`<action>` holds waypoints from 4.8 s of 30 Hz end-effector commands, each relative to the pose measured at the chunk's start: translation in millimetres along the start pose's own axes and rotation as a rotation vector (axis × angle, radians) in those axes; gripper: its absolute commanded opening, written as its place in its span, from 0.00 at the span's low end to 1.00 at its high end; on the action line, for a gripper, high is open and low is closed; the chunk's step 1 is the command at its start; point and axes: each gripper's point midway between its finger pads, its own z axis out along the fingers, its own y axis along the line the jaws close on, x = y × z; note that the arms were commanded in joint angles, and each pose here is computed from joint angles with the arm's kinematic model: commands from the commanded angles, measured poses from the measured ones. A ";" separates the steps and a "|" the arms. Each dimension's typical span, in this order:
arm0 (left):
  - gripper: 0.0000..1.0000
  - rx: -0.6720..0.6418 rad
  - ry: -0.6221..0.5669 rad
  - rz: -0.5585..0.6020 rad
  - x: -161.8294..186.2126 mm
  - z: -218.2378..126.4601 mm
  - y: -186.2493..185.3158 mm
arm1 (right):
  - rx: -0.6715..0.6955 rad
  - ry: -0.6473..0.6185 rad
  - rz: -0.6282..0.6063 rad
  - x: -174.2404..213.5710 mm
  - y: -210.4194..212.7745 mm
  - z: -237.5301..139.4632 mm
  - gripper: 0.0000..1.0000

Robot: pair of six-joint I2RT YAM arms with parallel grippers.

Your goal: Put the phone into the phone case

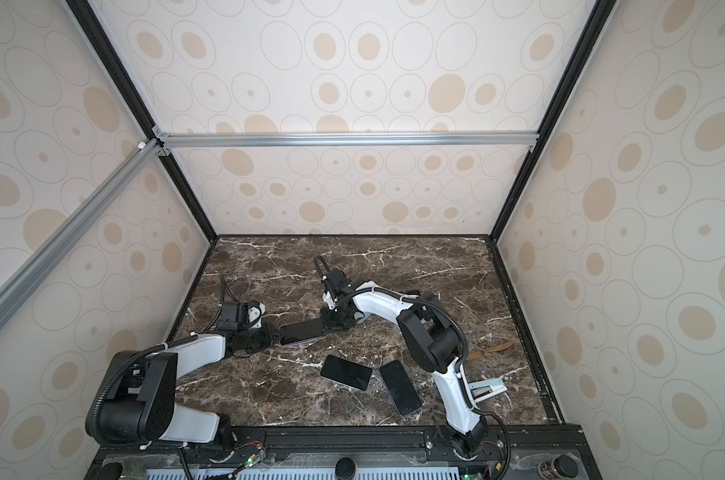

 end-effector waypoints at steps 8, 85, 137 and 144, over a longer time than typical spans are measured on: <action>0.19 0.014 0.044 -0.001 11.1 2.2 -2.2 | -0.047 0.023 0.007 3.5 1.4 6.0 0.27; 0.16 -0.030 0.098 -0.013 22.0 11.9 8.1 | 0.141 0.292 0.019 69.4 -72.5 108.8 0.09; 0.15 -0.048 0.154 0.002 39.1 19.6 8.1 | 0.262 0.527 0.062 124.2 -110.4 184.5 0.10; 0.14 -0.043 0.164 0.011 44.0 20.3 5.4 | 0.277 0.533 0.062 128.3 -117.4 192.6 0.10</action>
